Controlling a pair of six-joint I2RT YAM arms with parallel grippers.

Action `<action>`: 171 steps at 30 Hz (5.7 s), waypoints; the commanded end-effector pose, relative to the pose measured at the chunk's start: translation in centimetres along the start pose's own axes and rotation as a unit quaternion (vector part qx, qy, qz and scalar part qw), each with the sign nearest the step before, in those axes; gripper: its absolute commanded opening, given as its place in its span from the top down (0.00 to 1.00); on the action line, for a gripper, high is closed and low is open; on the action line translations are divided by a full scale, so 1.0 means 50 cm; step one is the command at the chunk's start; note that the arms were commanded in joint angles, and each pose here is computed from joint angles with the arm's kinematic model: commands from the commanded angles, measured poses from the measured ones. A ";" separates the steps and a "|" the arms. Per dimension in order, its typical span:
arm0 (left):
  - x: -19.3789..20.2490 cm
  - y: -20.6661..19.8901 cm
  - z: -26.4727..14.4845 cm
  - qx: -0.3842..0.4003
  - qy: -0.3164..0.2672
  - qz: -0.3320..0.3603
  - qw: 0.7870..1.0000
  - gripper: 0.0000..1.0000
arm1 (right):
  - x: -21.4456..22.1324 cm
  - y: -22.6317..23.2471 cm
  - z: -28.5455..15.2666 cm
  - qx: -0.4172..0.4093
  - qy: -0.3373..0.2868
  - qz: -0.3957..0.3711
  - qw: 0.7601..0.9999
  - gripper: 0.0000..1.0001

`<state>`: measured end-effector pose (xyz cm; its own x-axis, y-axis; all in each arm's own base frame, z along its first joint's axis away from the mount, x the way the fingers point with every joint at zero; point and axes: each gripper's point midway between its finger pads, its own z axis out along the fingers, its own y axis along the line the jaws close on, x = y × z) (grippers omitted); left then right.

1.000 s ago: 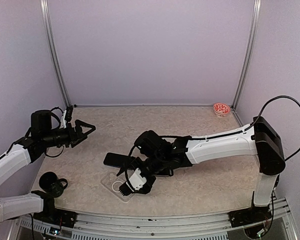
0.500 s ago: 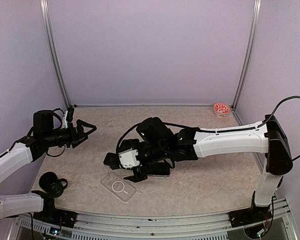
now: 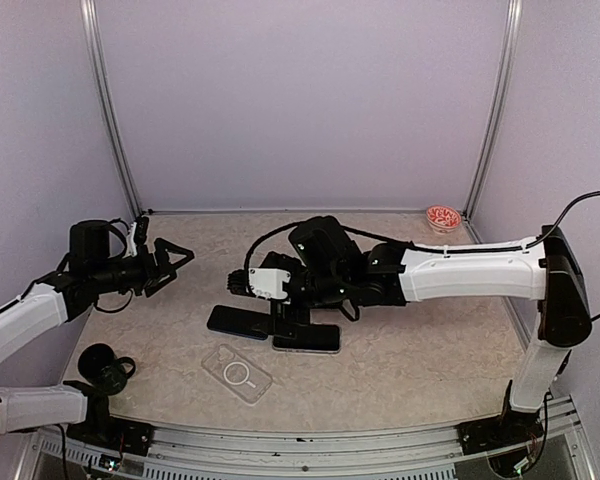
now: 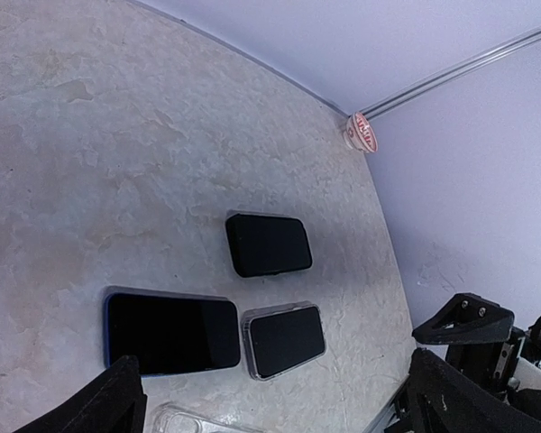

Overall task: Put the phone into the phone case
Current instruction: Pick up the phone at the center of the board, then move the phone case to the center of the board.

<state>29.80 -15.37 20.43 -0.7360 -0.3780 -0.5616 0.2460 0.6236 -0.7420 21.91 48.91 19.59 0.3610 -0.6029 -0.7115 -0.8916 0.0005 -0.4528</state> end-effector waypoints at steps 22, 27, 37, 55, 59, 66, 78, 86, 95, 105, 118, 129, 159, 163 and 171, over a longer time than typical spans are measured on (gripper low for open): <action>0.022 -0.011 0.014 -0.004 -0.002 0.001 1.000 0.01 | 0.024 -0.131 0.097 -0.054 -0.056 0.138 0.987 0.03; 0.025 -0.007 0.011 -0.006 -0.003 0.000 1.000 0.01 | 0.041 -0.137 0.134 -0.053 -0.047 0.143 0.987 0.03; 0.031 -0.001 0.009 -0.009 -0.002 0.001 1.000 0.01 | 0.069 -0.149 0.169 -0.050 -0.047 0.159 0.985 0.04; 0.035 0.003 0.006 -0.011 -0.003 -0.004 1.000 0.01 | 0.172 -0.092 0.242 -0.090 0.006 0.190 0.978 0.01; 0.039 0.008 0.010 -0.012 0.001 -0.007 1.000 0.01 | 0.193 -0.069 0.259 -0.092 0.023 0.187 0.978 0.01; 0.046 0.014 0.010 -0.016 0.004 -0.010 1.000 0.01 | 0.233 -0.031 0.285 -0.094 0.051 0.183 0.977 0.01; 0.096 0.046 0.011 -0.040 0.038 -0.008 0.998 0.01 | 0.246 -0.011 0.287 -0.105 0.058 0.191 0.974 0.00; 0.097 0.042 0.014 -0.035 0.036 -0.012 0.999 0.01 | 0.246 0.003 0.299 -0.109 0.061 0.187 0.974 0.01; 0.098 0.040 0.016 -0.034 0.036 -0.013 0.999 0.01 | 0.247 0.019 0.331 -0.117 0.062 0.191 0.973 0.01; 0.093 0.037 0.016 -0.033 0.034 -0.011 0.999 0.01 | 0.251 0.030 0.344 -0.129 0.058 0.199 0.970 0.04; 0.088 0.033 0.016 -0.033 0.032 -0.010 0.999 0.01 | 0.294 0.044 0.358 -0.126 0.084 0.225 0.963 0.27; 0.090 0.034 0.015 -0.035 0.032 -0.014 0.999 0.01 | 0.235 -0.004 0.339 -0.102 0.044 0.207 0.972 0.34; 0.091 0.037 0.008 -0.037 0.025 -0.012 0.999 0.01 | 0.089 -0.114 0.231 -0.016 -0.009 0.159 0.987 0.35; 0.094 0.037 0.008 -0.035 0.026 -0.012 0.999 0.01 | 0.105 -0.112 0.208 -0.008 0.003 0.160 0.987 0.35; 0.123 0.047 0.019 -0.045 0.054 -0.011 0.997 0.02 | 0.152 -0.121 0.150 0.014 0.020 0.184 0.983 0.34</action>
<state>27.03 -16.48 15.99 -0.7860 -0.3503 -0.5094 0.1767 0.6623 -0.7281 31.05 51.44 8.78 -0.0118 -0.6484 -0.7612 -0.9704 0.1911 -0.1478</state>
